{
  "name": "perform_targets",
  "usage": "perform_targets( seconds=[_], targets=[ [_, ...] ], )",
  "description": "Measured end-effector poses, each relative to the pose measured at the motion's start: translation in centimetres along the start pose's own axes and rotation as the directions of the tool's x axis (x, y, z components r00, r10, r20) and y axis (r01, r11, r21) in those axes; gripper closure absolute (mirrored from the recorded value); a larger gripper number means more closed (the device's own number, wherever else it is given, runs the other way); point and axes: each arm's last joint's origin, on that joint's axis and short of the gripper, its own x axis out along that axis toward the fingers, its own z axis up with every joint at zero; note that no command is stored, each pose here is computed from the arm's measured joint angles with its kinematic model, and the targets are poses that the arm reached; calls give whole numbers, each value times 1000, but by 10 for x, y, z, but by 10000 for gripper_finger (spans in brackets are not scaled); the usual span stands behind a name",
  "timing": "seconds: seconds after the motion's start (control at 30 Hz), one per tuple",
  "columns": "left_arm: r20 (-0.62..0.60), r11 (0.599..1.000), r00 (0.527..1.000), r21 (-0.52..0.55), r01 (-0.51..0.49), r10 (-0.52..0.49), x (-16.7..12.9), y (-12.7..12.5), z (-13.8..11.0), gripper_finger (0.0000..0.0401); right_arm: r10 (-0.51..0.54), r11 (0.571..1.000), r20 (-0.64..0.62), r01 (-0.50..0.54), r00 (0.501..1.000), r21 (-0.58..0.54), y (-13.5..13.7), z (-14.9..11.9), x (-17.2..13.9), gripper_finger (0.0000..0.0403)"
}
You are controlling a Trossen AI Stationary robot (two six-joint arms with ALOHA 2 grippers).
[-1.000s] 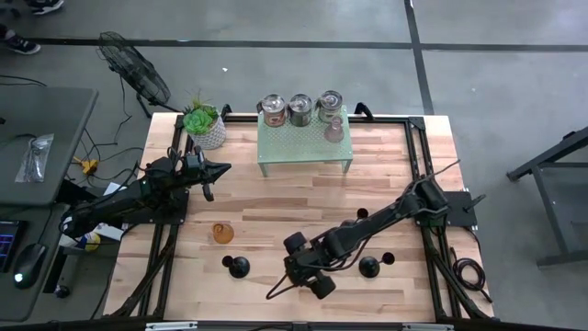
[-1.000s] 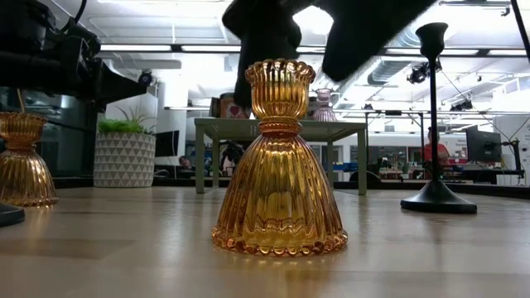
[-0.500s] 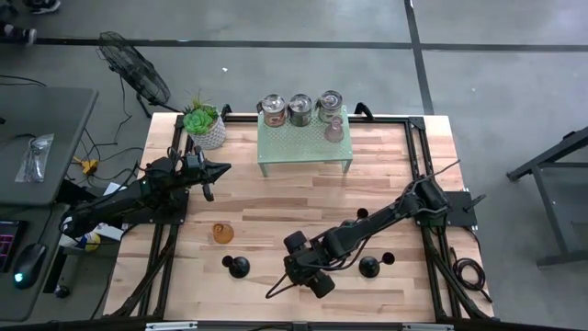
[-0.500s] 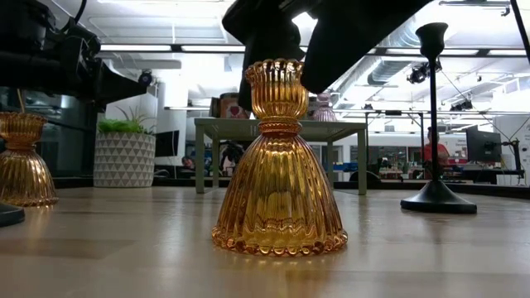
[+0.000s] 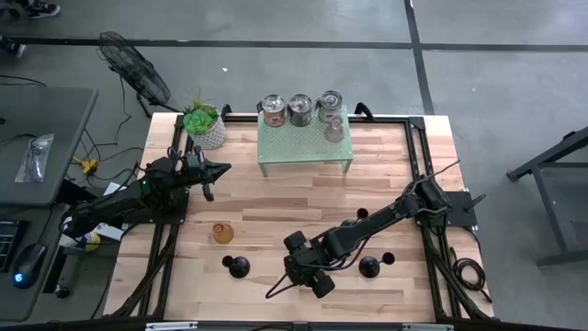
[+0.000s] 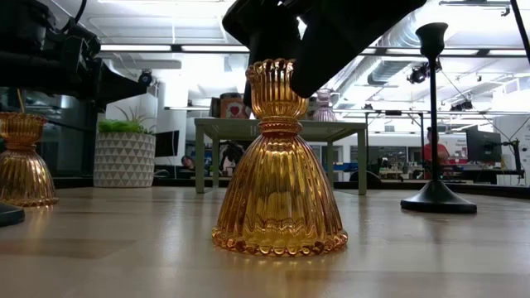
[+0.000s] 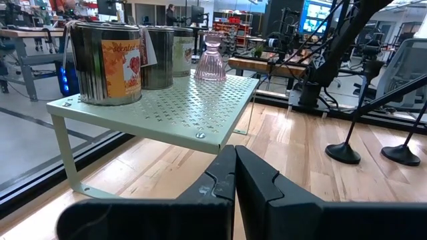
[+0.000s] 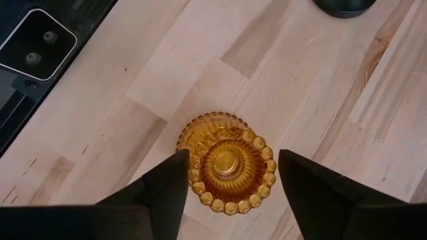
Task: Pick & Place candle stick holders
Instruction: Put the right orange glass candle holder on the shelf
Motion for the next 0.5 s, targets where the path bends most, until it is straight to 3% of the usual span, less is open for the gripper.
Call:
perform_targets(
  seconds=[0.5],
  targets=[
    [0,1000,1000,0,0,0,0,0,0,401,-1,1000,0,1,1000,-1,0,0,0,223]
  ],
)
